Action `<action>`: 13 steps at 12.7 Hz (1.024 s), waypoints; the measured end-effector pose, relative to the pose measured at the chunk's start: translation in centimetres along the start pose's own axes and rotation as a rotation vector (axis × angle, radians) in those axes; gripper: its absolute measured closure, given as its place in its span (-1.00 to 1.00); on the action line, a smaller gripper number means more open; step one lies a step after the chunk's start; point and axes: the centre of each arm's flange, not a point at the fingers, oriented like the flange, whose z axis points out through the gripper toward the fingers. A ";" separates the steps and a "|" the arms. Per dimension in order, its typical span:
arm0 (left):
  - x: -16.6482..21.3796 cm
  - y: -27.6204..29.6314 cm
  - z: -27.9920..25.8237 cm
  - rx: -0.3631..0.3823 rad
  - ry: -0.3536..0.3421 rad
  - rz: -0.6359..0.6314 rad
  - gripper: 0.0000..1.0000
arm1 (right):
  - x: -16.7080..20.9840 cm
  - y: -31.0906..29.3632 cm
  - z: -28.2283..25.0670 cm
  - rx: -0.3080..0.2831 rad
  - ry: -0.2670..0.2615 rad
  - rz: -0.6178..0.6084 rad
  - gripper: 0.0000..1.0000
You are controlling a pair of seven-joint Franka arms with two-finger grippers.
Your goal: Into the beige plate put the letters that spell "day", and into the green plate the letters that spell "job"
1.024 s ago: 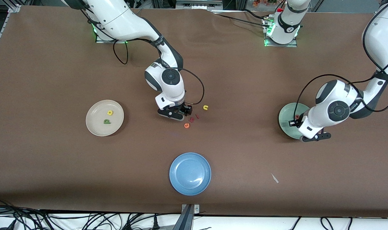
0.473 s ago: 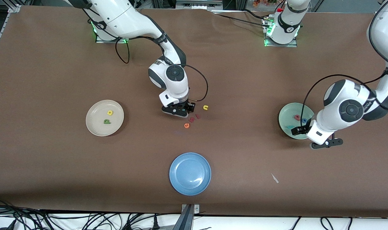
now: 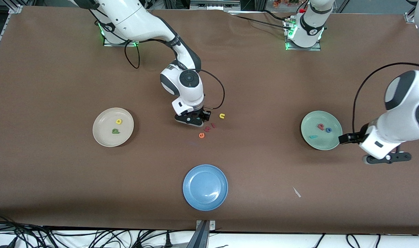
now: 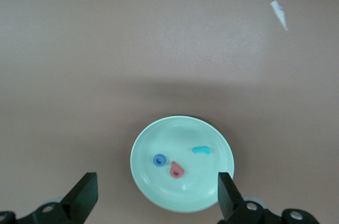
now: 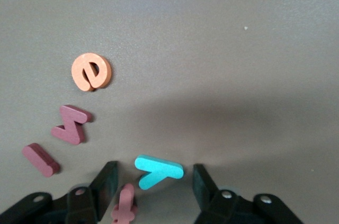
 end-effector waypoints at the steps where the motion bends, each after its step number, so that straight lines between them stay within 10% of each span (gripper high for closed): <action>1: 0.0 0.7 -1.7 0.004 -0.001 0.004 -0.99 | 0.0 0.0 0.0 0.000 0.000 0.000 -0.28; 9: -0.4 1.1 -5.2 0.035 -0.062 0.140 -1.00 | 0.0 -0.1 -0.6 -0.014 0.028 -0.046 0.29; 13: 0.8 -2.2 -5.1 -0.105 -0.134 0.141 -1.00 | 1.2 0.7 -0.6 -0.026 0.042 -0.061 0.29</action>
